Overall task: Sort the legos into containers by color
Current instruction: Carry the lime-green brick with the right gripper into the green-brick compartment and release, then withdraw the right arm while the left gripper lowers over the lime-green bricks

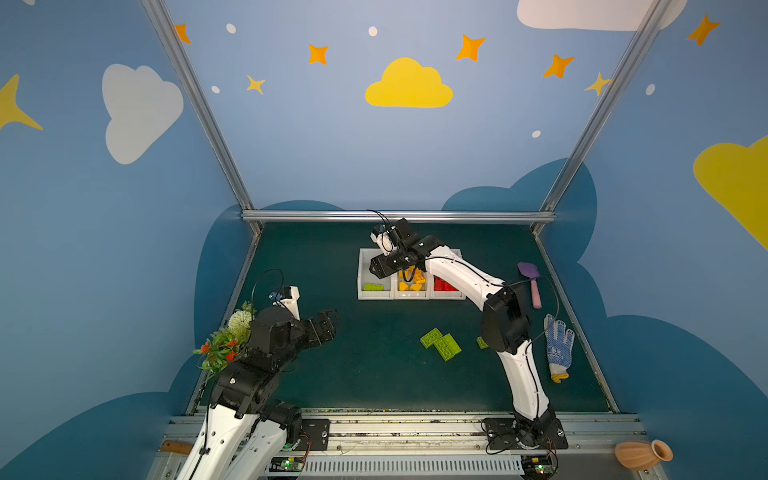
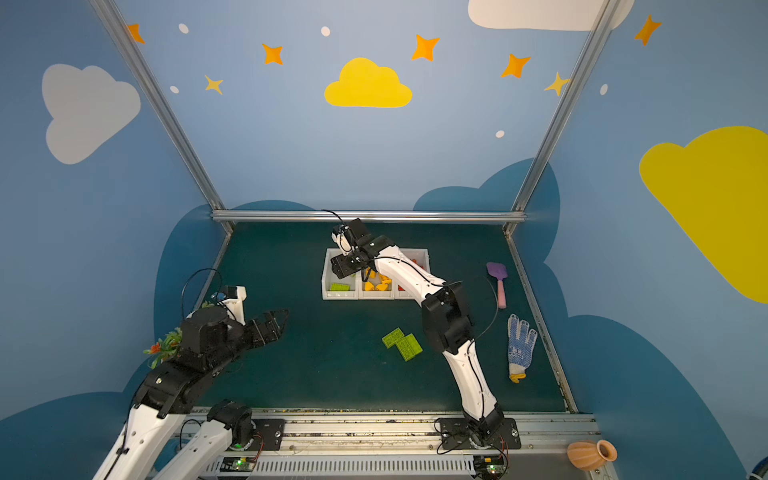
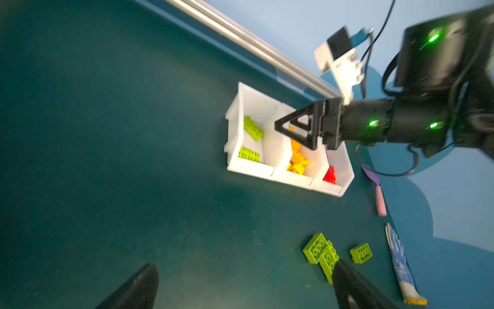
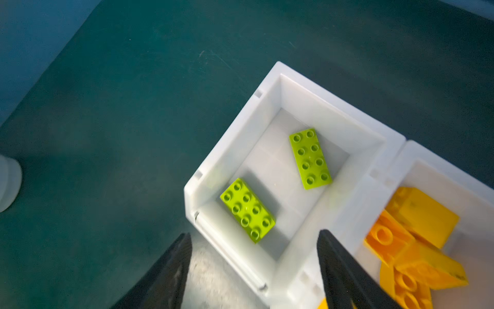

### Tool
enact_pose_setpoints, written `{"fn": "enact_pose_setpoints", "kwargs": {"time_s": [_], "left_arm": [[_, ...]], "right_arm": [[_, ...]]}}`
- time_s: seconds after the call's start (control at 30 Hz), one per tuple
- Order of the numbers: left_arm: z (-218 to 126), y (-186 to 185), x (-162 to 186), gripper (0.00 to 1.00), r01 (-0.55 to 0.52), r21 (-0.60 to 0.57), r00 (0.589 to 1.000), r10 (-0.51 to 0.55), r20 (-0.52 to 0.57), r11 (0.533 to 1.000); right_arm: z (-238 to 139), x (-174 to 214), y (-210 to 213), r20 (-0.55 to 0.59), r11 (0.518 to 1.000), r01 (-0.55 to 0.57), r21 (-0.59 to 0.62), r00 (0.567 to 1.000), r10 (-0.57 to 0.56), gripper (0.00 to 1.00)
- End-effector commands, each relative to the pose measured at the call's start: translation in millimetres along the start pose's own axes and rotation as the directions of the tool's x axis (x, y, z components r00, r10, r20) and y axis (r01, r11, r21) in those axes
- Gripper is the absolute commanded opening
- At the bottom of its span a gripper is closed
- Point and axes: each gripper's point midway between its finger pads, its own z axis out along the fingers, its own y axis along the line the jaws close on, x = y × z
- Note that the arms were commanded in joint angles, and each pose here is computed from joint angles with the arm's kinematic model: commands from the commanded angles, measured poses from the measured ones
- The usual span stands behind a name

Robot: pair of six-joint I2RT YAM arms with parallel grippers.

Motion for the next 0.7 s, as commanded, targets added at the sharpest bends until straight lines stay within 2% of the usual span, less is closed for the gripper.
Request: {"fn": "enact_pose_setpoints", "kwargs": {"time_s": [0.0, 0.1, 0.3, 0.4, 0.47, 0.53, 0.6, 0.67], "left_arm": [[-2, -30, -6, 1.00, -0.086, 0.100, 0.996, 0.090, -0.030, 0.991], [6, -39, -3, 1.00, -0.133, 0.104, 0.989, 0.139, -0.053, 0.986], [34, -60, 16, 1.00, -0.183, 0.120, 0.974, 0.196, -0.110, 0.976], [54, -69, 32, 0.98, -0.148, 0.141, 0.974, 0.169, -0.151, 0.979], [70, -77, 44, 0.97, -0.165, 0.166, 0.972, 0.189, -0.142, 0.972], [85, -85, 58, 0.97, -0.211, 0.176, 0.961, 0.237, -0.146, 0.962], [99, -94, 72, 0.98, -0.264, 0.173, 0.942, 0.292, -0.166, 0.949], [112, -103, 89, 0.98, -0.337, 0.182, 0.907, 0.371, -0.202, 0.924]], "right_arm": [[-72, -30, 1, 0.159, 0.999, -0.045, -0.023, 0.986, 0.048, 0.74], [-105, -20, -12, 0.217, 0.992, -0.118, -0.042, 0.968, 0.124, 0.75], [-155, 35, -43, 0.264, 0.957, -0.276, -0.092, 0.920, 0.290, 0.80], [-172, 72, -60, 0.287, 0.903, -0.404, -0.148, 0.856, 0.430, 0.81], [-182, 101, -69, 0.308, 0.863, -0.474, -0.176, 0.806, 0.506, 0.81], [-189, 124, -73, 0.335, 0.852, -0.500, -0.153, 0.785, 0.521, 0.81], [-196, 145, -75, 0.352, 0.856, -0.506, -0.106, 0.786, 0.508, 0.82], [-202, 166, -80, 0.351, 0.856, -0.515, -0.047, 0.794, 0.497, 0.84]]}}
